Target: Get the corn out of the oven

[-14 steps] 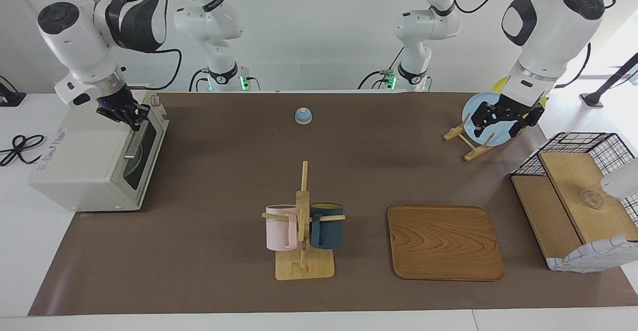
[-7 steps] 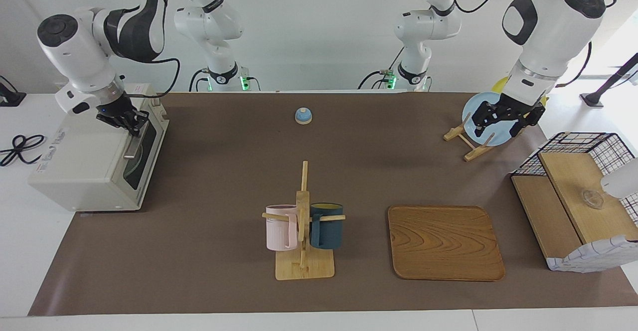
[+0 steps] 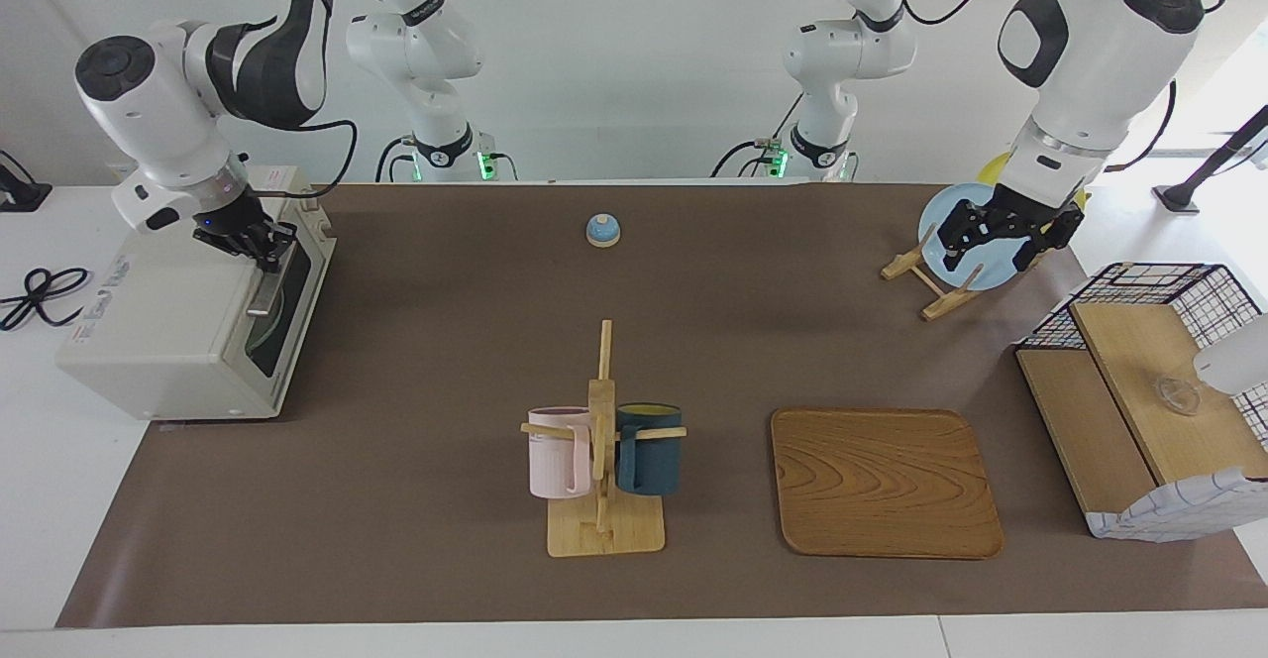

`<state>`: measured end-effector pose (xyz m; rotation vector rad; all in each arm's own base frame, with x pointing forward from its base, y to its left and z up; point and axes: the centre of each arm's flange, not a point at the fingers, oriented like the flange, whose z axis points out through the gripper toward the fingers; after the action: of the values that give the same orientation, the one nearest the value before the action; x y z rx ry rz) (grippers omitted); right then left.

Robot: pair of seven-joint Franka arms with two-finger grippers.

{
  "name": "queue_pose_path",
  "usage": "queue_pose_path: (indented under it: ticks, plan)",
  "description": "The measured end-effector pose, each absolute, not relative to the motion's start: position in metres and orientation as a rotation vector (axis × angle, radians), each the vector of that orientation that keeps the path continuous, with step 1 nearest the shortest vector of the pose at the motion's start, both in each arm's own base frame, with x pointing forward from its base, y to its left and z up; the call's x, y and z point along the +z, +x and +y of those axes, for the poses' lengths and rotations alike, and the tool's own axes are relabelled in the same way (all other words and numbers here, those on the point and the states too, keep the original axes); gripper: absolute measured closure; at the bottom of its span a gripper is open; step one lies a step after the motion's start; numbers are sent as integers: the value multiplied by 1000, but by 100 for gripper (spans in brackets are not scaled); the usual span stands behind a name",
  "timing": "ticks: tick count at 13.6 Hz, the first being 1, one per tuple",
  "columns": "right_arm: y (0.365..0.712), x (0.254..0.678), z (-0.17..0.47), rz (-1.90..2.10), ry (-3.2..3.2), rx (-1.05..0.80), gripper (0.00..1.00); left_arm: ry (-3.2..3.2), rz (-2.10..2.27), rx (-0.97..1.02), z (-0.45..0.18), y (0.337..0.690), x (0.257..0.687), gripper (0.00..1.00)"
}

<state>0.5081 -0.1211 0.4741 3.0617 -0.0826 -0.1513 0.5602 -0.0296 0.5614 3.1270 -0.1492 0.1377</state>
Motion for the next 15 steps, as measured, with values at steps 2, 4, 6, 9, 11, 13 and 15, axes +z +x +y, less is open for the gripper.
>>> queue_pose_path:
  ticks: [2, 4, 6, 9, 11, 13, 15]
  plan:
    - [508, 474, -119, -77, 3062, -152, 99, 3127, -149, 128, -30, 559, 562, 0]
    - [509, 472, -112, -68, 3075, -153, 99, 3128, -150, 106, -30, 558, 569, 0]
    - [511, 468, -95, -45, 3088, -164, 99, 3128, -150, 98, -30, 556, 579, 0]
    - [516, 454, -64, -31, 3092, -170, 99, 3129, -152, 69, -30, 554, 587, 0]
    - [522, 442, -48, -12, 3092, -166, 99, 3130, -153, 48, -30, 551, 593, 0]
    - [526, 423, -32, 12, 3107, -160, 99, 3130, -154, 41, -30, 549, 595, 0]
    - [528, 404, -18, 23, 3116, -145, 99, 3130, -154, 37, -30, 548, 595, 0]
